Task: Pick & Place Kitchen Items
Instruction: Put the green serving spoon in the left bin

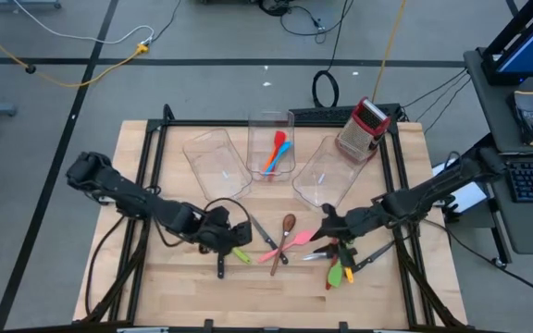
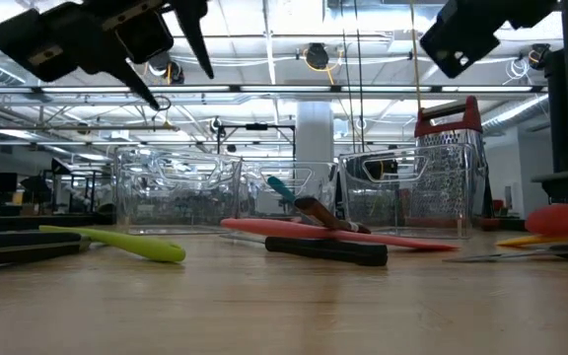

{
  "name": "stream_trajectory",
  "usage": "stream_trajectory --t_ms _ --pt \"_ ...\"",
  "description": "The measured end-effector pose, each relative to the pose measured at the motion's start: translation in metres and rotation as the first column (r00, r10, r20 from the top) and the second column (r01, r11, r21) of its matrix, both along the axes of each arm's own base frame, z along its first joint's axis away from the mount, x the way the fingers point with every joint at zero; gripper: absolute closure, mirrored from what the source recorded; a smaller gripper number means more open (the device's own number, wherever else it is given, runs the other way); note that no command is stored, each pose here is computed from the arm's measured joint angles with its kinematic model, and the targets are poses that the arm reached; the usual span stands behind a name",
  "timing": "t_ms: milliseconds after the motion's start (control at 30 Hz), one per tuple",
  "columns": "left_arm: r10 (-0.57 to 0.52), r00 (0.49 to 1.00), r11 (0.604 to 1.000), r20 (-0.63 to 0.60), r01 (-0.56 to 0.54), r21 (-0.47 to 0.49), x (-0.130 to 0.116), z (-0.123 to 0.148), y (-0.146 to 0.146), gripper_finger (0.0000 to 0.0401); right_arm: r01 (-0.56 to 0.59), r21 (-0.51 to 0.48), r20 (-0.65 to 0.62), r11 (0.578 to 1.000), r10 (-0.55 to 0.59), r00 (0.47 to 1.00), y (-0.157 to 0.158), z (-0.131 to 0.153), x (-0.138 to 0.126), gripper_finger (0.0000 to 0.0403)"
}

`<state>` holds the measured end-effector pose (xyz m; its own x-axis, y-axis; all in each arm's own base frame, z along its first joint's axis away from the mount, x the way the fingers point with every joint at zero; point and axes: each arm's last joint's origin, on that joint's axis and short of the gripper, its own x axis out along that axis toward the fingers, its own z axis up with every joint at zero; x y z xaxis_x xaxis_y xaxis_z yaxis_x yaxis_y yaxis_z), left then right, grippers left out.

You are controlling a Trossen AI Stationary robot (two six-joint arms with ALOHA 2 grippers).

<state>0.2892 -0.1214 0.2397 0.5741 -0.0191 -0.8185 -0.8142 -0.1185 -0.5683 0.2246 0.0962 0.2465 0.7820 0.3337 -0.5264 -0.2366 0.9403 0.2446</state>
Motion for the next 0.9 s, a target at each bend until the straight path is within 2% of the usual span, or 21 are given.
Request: stream_trajectory --t_ms 233,533,900 --pt "0.107 0.972 0.989 -0.21 -0.126 -0.079 0.004 -0.022 -0.013 0.0171 -0.01 -0.082 -0.038 0.997 0.006 0.999 -0.013 0.013 -0.03 0.0248" --pt "0.245 0.934 0.956 -0.26 -0.278 -0.098 0.015 -0.045 -0.013 0.0171 -0.054 -0.144 -0.004 0.988 0.054 0.999 -0.025 0.027 -0.055 0.0248" --pt "0.312 0.892 0.919 -0.326 -0.37 -0.134 0.027 -0.069 -0.012 0.0171 -0.093 -0.199 -0.009 0.976 0.093 0.996 -0.033 0.032 -0.075 0.0248"
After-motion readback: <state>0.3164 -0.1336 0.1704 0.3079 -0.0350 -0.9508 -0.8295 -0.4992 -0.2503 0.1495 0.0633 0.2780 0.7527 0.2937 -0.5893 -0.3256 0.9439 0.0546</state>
